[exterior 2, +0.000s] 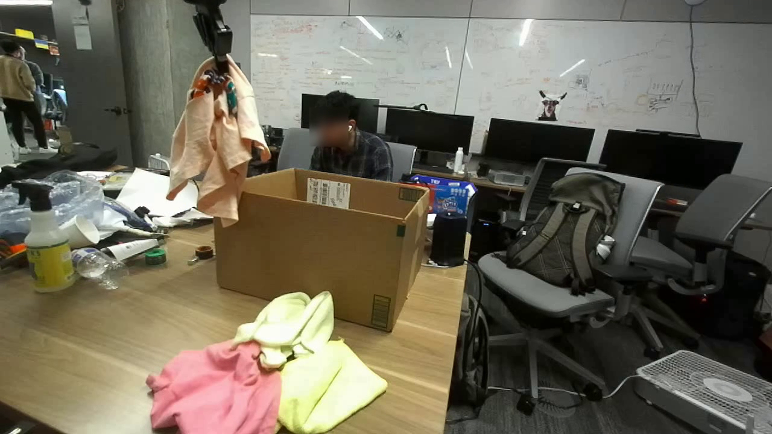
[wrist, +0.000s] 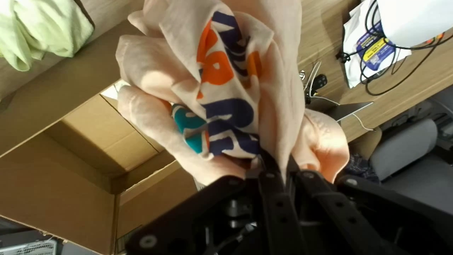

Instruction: Pick the clothes and put them in the box

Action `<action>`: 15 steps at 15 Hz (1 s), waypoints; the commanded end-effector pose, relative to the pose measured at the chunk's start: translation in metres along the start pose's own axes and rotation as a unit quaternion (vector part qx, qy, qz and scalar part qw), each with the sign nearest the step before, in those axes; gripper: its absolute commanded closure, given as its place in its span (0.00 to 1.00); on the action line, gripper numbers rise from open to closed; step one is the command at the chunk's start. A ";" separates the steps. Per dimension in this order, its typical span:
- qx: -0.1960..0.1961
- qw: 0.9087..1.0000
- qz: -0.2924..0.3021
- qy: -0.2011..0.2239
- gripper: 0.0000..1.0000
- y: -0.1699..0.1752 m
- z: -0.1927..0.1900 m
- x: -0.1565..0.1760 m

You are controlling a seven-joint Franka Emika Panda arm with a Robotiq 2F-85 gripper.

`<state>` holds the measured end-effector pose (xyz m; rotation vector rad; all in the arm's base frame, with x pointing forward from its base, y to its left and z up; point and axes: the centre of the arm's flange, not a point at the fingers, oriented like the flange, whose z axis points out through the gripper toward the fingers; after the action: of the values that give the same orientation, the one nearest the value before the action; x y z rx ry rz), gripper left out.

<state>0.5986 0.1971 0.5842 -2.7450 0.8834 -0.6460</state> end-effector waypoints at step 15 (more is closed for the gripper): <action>0.065 0.997 0.020 0.040 0.98 -0.046 -0.071 0.017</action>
<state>0.5986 0.2126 0.6450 -2.6279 0.8759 -0.7495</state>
